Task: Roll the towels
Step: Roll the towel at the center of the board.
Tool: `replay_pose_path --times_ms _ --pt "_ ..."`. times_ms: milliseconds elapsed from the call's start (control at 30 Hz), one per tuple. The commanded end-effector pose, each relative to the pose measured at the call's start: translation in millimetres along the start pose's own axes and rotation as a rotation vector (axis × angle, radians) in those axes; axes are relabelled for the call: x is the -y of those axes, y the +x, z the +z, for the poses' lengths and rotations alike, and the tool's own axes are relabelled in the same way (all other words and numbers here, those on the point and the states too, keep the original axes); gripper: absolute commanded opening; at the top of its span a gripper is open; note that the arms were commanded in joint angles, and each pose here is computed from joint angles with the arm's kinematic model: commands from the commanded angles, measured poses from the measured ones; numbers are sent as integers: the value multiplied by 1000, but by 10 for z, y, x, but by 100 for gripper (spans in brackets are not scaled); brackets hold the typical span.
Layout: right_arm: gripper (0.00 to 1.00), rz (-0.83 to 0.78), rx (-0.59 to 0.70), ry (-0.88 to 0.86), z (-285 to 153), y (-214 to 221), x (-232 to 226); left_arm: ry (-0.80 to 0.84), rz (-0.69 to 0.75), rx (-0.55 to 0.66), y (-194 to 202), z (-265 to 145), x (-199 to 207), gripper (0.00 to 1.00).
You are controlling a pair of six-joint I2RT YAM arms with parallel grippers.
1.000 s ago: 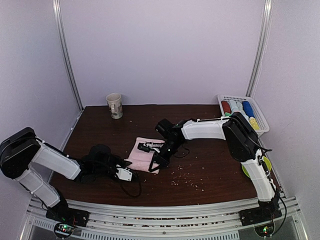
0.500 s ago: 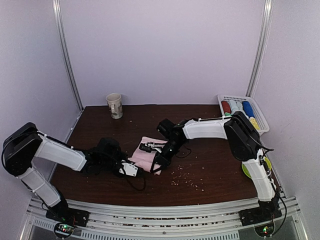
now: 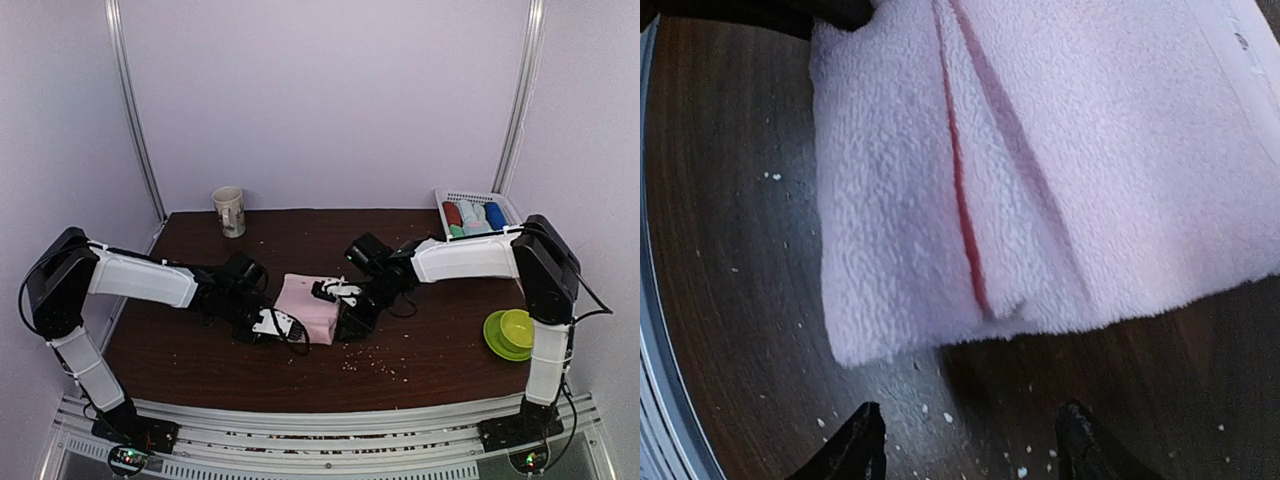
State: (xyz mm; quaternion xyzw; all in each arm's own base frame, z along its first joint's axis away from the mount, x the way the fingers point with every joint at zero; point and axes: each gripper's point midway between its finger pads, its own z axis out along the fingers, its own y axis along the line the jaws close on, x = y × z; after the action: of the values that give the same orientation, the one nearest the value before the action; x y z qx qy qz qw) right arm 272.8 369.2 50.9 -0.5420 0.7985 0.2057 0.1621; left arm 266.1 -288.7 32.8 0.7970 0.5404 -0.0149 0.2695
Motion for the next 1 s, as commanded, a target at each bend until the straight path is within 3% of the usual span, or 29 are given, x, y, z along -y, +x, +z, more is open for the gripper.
replay_pose_path --times_ms 0,367,700,967 --pt "61 -94 111 209 -272 -93 116 179 -109 -23 26 12 250 0" --pt "66 -490 275 488 -422 116 -296 366 -214 37 -202 -23 139 0" --pt "66 -729 180 728 -157 56 -412 523 -327 70 -167 42 82 0" --pt "66 -799 64 906 110 -142 -208 580 -364 64 -105 64 61 0"
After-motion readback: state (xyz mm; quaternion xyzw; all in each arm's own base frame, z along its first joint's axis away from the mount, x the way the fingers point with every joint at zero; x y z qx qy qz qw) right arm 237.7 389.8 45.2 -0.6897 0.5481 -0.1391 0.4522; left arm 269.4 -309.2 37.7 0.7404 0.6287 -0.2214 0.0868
